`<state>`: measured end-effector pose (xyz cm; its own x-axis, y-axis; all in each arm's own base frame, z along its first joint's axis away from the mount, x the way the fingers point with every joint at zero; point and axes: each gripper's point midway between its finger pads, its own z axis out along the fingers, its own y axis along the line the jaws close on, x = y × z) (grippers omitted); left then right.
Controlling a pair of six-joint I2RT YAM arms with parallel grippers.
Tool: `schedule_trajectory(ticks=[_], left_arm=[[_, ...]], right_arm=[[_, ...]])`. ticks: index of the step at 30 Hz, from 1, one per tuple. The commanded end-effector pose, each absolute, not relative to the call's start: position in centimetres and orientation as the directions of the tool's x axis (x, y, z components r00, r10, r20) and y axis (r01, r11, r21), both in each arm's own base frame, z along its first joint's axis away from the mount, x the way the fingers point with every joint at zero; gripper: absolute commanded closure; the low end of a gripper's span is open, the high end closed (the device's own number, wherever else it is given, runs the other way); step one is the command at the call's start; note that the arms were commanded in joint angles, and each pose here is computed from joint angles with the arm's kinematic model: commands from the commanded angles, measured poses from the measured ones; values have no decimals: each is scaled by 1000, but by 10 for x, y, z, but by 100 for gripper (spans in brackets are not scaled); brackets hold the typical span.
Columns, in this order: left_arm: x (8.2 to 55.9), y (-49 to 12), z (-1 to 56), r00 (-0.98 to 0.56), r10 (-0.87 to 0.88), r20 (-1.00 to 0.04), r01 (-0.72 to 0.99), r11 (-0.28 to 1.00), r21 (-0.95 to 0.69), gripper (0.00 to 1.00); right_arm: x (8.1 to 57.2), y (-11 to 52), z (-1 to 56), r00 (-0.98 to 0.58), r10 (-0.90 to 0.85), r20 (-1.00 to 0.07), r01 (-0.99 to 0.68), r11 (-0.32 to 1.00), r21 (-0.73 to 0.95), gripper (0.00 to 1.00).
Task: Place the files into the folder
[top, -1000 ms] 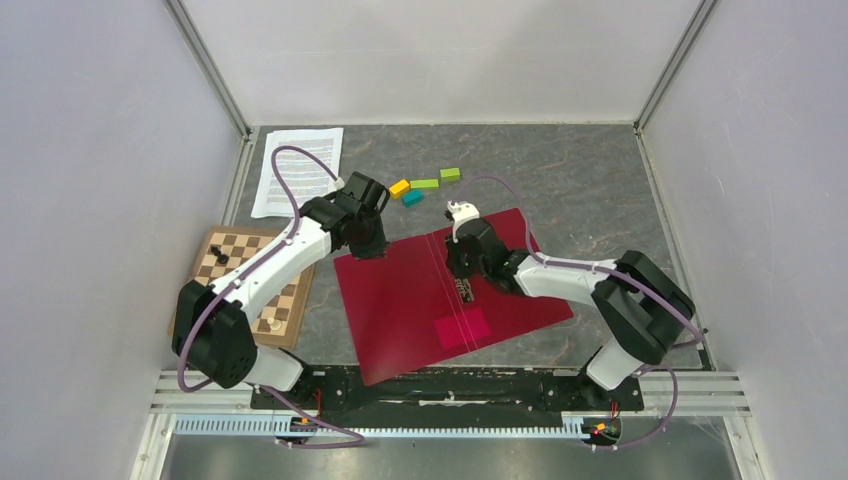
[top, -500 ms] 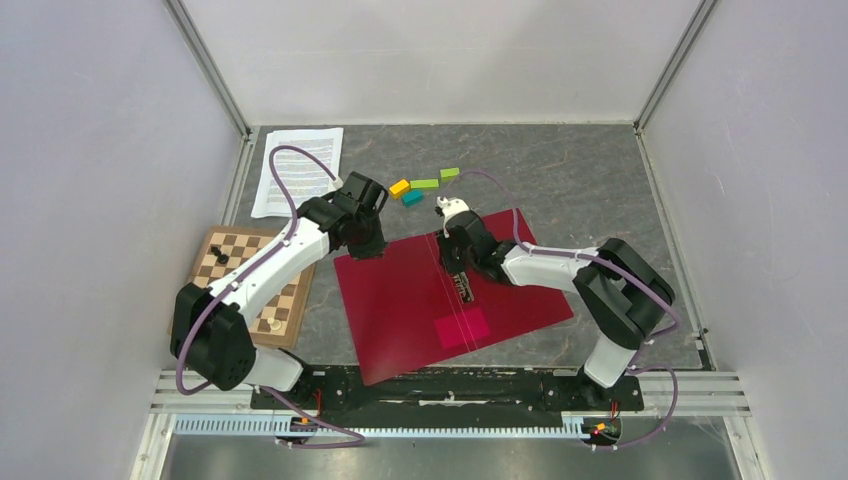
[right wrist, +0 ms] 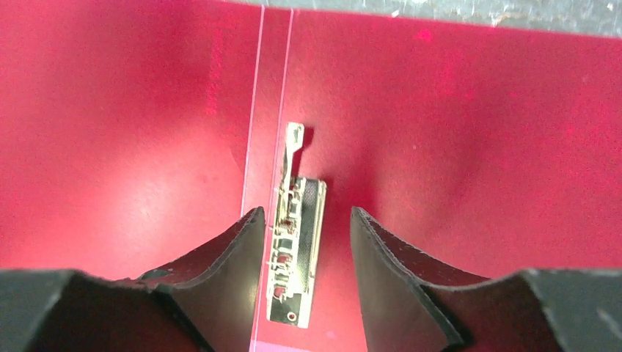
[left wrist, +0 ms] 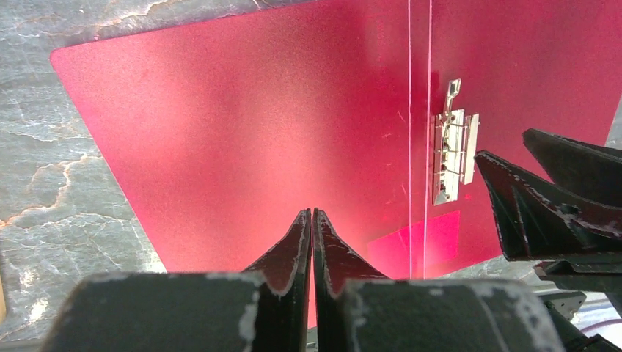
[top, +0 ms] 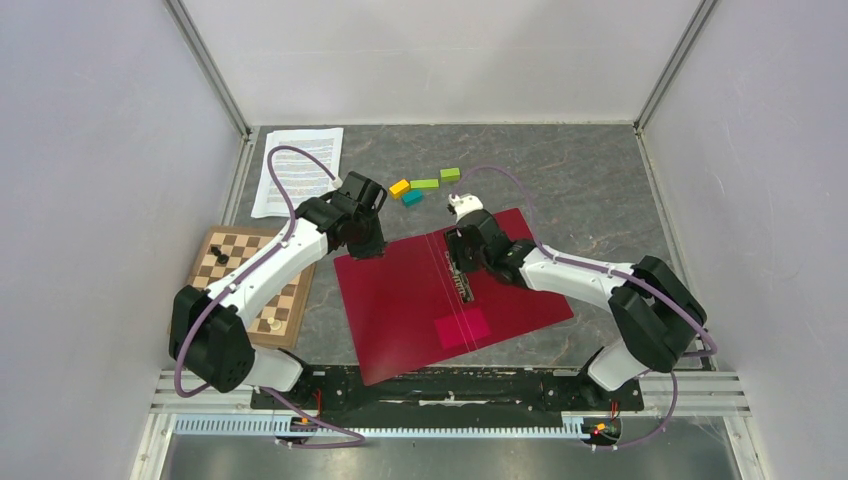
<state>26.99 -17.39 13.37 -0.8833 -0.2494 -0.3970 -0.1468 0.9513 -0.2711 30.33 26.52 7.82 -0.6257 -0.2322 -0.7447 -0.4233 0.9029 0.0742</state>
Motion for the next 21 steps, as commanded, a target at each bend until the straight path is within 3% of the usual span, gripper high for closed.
schedule_trajectory(ticks=[1,13,21], left_arm=[[277,-181,152,-872,-229,-432,-92,945,-315,90],[277,-181,153,-871,-231,-434,-93,944,-316,88],[279,-183,153,-875,-227,-428,-90,944,-317,88]], right_arm=[[296,256,63,-647,-276,-711,-431,902,42,50],[289,260,37,-692,-306,-654,-449,892,58,54],[289,253,34,-702,-283,-653,-411,910,47,77]])
